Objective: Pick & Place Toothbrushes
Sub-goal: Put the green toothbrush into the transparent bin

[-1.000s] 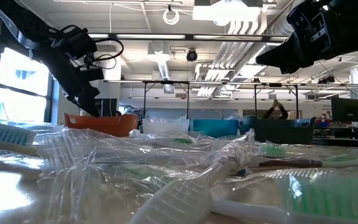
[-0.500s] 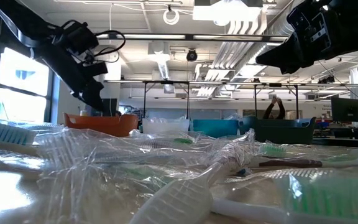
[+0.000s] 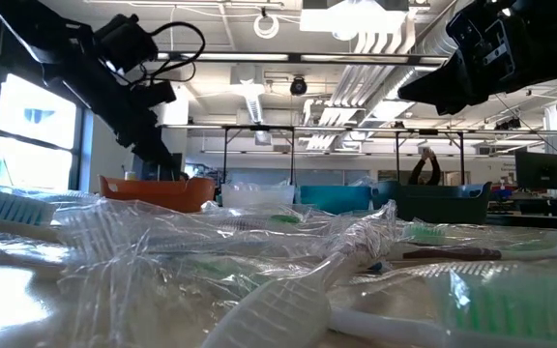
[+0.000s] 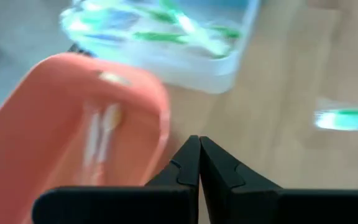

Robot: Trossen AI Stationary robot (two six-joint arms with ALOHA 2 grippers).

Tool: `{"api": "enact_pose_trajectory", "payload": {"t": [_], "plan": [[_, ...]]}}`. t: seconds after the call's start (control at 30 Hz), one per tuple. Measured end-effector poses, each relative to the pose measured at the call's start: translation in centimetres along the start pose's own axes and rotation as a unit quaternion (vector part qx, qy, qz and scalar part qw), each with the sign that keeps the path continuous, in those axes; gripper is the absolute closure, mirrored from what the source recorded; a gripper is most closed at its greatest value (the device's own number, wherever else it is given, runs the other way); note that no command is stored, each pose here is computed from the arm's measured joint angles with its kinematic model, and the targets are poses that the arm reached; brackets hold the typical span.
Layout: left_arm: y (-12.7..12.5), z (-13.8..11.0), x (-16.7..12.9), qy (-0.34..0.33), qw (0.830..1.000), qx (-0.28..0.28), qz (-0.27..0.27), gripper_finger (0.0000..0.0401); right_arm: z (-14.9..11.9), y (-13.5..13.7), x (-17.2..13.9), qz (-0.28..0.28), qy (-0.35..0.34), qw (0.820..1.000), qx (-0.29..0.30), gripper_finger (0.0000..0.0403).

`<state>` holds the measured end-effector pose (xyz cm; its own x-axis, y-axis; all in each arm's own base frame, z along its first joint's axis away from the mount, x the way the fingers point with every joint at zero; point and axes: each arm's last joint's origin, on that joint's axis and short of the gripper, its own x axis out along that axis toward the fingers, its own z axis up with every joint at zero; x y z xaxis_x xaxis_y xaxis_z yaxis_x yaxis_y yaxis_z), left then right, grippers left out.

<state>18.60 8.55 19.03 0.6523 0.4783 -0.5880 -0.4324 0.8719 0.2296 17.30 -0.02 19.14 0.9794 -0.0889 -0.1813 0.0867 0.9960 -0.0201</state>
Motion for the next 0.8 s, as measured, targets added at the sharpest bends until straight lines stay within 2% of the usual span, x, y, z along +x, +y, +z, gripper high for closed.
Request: {"api": "enact_pose_trajectory", "payload": {"t": [0.17,0.37,0.5,0.8], "plan": [[-2.3,0.3,-0.5,-0.014,0.999,0.028,-0.044,0.0398,0.0,0.0,0.0,0.000,0.000,1.000,0.000,0.0400],[-4.4,1.6,-1.5,-0.040,0.995,0.019,-0.090,0.0398,0.0,0.0,0.0,0.000,0.000,1.000,0.000,0.0400],[-5.8,2.4,-2.4,-0.050,0.990,0.059,-0.119,0.0398,0.0,0.0,0.0,0.000,0.001,1.000,0.000,0.0400],[-7.2,4.1,-3.8,-0.081,0.983,0.098,-0.129,0.0398,0.0,0.0,0.0,0.000,0.002,1.000,0.000,0.0401]]}}
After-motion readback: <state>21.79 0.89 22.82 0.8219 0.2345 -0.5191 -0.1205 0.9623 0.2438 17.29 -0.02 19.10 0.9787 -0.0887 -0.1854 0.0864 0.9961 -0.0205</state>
